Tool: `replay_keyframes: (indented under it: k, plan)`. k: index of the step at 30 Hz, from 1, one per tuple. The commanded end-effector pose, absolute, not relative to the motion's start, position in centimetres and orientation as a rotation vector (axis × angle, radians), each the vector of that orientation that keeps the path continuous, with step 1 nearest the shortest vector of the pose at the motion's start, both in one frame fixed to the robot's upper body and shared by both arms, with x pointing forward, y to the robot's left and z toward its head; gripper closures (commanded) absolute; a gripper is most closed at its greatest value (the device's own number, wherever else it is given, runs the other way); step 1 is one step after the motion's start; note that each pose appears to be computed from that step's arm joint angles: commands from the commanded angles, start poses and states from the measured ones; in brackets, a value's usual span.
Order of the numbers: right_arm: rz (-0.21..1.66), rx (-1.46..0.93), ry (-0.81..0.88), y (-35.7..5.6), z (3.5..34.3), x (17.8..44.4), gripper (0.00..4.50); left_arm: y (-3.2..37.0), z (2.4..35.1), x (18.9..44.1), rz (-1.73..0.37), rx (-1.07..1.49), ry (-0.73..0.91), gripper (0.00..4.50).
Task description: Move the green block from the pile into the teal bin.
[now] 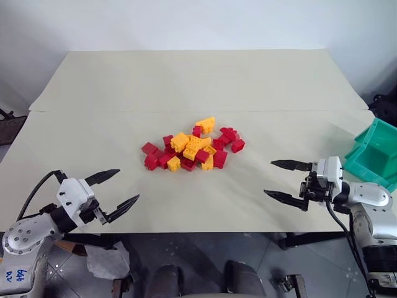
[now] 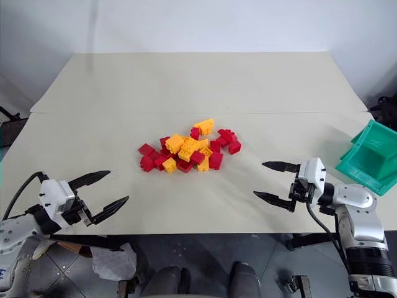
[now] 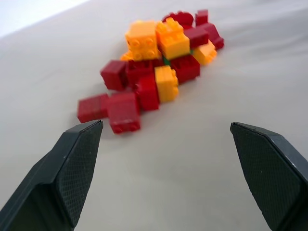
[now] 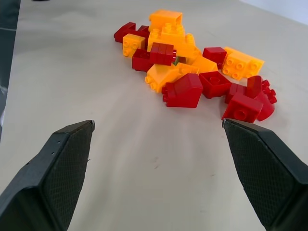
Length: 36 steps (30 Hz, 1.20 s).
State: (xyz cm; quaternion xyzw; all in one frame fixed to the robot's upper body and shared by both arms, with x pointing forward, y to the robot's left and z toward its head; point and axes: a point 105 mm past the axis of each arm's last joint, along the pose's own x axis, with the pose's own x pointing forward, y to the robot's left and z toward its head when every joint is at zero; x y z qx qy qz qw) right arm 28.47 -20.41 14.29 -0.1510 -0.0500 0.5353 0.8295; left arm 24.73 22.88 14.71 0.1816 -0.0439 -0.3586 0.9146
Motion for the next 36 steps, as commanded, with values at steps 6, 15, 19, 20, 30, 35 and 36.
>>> replay_keyframes:
  k: [6, 15, 19, 20, 30, 35, 36]
  plan:
    - [1.225, -0.284, -0.134, -17.6, 15.2, 27.5, 0.43, 23.6, 15.0, 24.3, -0.725, 0.221, -0.101, 0.00]
    - [1.327, -0.296, -0.139, -11.9, 16.2, 28.3, 3.46, 27.3, 12.2, 22.3, -0.598, 0.195, -0.025, 0.00]
    - [1.346, -0.331, -0.087, -8.7, 15.6, 29.8, 4.42, 26.9, 11.8, 21.8, -0.605, 0.205, -0.016, 0.00]
    - [1.356, -0.330, -0.074, -7.1, 15.4, 30.4, 4.42, 26.2, 12.0, 21.8, -0.620, 0.203, -0.031, 0.00]
    - [1.228, -0.373, -0.018, -0.1, 14.7, 35.8, 4.42, 23.1, 13.3, 22.1, -0.661, 0.175, -0.103, 0.00]
    - [1.098, -0.359, -0.071, -0.3, 16.5, 38.9, 4.42, 22.7, 13.4, 22.1, -0.661, 0.169, -0.109, 0.00]
    - [1.075, -0.374, -0.069, -0.6, 16.5, 39.5, 4.42, 22.6, 13.4, 22.2, -0.660, 0.167, -0.111, 0.00]
